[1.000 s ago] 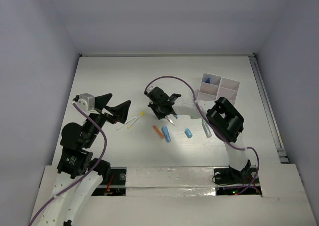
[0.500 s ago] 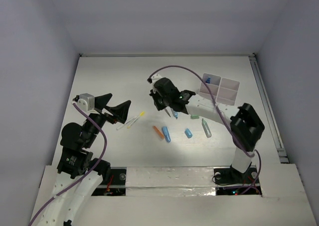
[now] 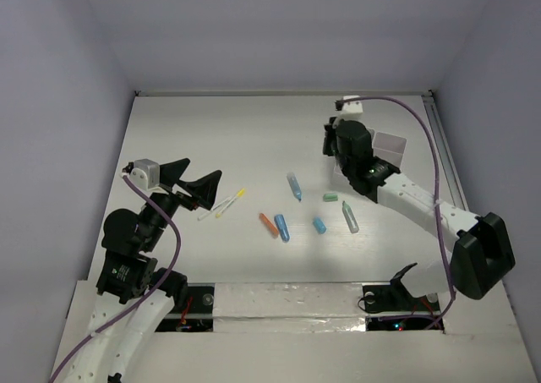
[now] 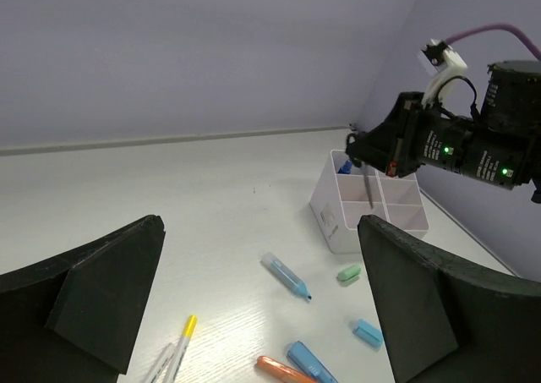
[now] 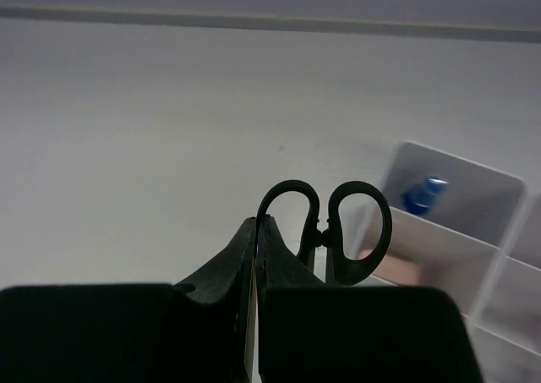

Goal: Sort the stationery into containers
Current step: Pick up the scissors from the center of the board, then place the scissors in the storage box.

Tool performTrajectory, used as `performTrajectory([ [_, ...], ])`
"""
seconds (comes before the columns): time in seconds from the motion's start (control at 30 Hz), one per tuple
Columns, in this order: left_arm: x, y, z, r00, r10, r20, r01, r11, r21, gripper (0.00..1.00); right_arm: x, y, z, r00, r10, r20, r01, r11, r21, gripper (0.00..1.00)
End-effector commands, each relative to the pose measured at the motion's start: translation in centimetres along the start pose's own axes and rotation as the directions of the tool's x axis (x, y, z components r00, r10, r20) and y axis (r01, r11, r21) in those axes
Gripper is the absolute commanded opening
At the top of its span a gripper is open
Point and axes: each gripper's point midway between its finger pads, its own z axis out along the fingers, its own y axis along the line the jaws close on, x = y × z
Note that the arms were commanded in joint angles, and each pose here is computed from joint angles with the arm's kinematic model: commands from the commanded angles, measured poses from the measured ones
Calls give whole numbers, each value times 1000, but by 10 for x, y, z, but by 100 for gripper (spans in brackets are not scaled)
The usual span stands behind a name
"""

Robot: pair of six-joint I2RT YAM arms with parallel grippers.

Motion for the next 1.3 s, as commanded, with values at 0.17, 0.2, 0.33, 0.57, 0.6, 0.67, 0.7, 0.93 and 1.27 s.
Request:
performTrajectory([
  [0.17,-27,-10,-1,997,18,77,-21,999,33,99,-28,-88,-21,946,93,310,-156,970,187,0],
  [0.2,-27,-10,-1,997,17,77,-19,999,33,99,-28,-94,-21,942,89,324,-159,967,197,0],
  [0.33,-25,-9,-1,997,16,72,-19,999,31,99,-19,-101,-19,933,72,353,-154,966,210,0],
  [0.57,-25,-10,-1,997,16,72,-19,999,33,99,-7,-109,-8,914,54,402,-166,954,249,0],
  [0.6,-25,-9,0,997,18,71,-20,999,31,99,-5,-109,-7,915,52,401,-165,954,251,0],
  [0.67,-24,-9,0,998,16,68,-18,999,29,99,-3,-110,-4,912,50,406,-165,954,252,0],
  [0.7,-25,-9,0,997,16,71,-18,999,31,99,2,-110,-2,916,42,399,-157,953,259,0],
  [0.93,-24,-9,1,998,17,67,-19,999,29,99,22,-110,9,930,52,365,-156,952,264,0],
  [1.27,-22,-9,2,998,17,60,-19,999,35,99,48,-113,11,930,93,357,-195,945,261,0],
])
